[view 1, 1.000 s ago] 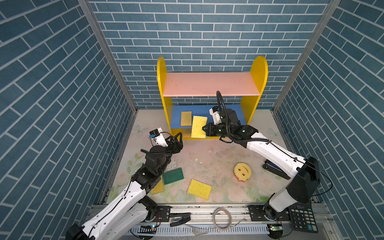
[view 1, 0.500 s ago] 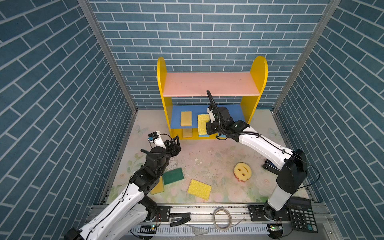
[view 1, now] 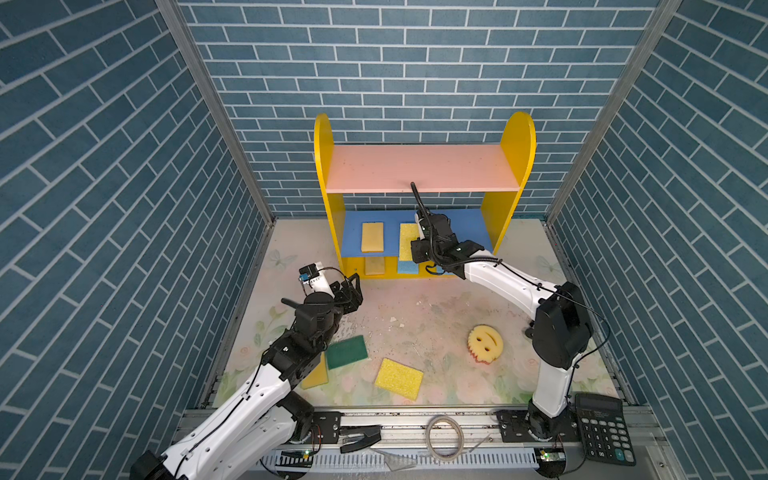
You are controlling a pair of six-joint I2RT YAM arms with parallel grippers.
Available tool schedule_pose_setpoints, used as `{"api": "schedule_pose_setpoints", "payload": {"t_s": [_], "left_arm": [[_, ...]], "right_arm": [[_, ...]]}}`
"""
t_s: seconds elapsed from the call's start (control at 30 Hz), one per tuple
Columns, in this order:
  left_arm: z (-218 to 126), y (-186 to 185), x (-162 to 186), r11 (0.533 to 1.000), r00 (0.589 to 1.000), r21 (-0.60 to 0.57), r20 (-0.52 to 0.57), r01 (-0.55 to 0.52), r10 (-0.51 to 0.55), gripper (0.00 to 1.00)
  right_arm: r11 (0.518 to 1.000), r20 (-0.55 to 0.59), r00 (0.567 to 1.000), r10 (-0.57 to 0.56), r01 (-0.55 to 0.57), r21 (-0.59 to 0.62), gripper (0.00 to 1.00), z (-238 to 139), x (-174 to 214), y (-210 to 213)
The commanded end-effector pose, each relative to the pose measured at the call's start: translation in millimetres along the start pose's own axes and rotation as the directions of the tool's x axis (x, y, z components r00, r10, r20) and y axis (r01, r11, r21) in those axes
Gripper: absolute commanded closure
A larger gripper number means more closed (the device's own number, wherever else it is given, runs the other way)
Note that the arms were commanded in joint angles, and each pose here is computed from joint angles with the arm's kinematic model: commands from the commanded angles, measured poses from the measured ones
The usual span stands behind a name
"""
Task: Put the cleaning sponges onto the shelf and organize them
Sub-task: 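Set the yellow sponge on the blue shelf beside the other with the right gripper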
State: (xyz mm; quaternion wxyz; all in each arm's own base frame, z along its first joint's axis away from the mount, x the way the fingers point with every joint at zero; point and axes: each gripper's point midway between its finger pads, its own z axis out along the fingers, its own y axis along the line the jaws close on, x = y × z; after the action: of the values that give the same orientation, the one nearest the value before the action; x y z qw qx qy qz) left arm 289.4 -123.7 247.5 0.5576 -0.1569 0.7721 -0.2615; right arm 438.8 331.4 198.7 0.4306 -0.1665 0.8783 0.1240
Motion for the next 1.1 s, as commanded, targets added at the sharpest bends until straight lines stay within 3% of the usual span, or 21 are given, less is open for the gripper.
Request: {"api": "schedule_pose_setpoints", "payload": {"t_s": [0.0,0.47,0.83,1.07], "left_arm": [[-1.0,0.2,-0.2,1.000,1.000,-0.005,-0.005,-0.005,0.004,0.32],[7.7,-6.9,5.2,1.000,0.999,-0.002,-0.052,-0.002,0.001,0.32],[11.3,-7.2,11.5,1.000,0.996,-0.007,-0.085,-0.009,0.008,0.32],[15.3,-7.9,14.8,1.000,0.995,-0.007,-0.095,-0.014,0.013,0.32]], "right_arm": [[0.999,0.072,0.996,0.046,-0.046,0.003,1.00,2.3,-26.0,-7.8],[0.993,0.069,0.991,0.114,-0.116,0.022,1.00,30.0,-24.3,-26.6],[0.994,0.045,0.994,0.105,-0.106,0.022,1.00,41.2,-20.2,-26.6],[0.994,0.020,0.995,0.098,-0.098,0.040,0.84,47.2,-12.7,-32.5]]}}
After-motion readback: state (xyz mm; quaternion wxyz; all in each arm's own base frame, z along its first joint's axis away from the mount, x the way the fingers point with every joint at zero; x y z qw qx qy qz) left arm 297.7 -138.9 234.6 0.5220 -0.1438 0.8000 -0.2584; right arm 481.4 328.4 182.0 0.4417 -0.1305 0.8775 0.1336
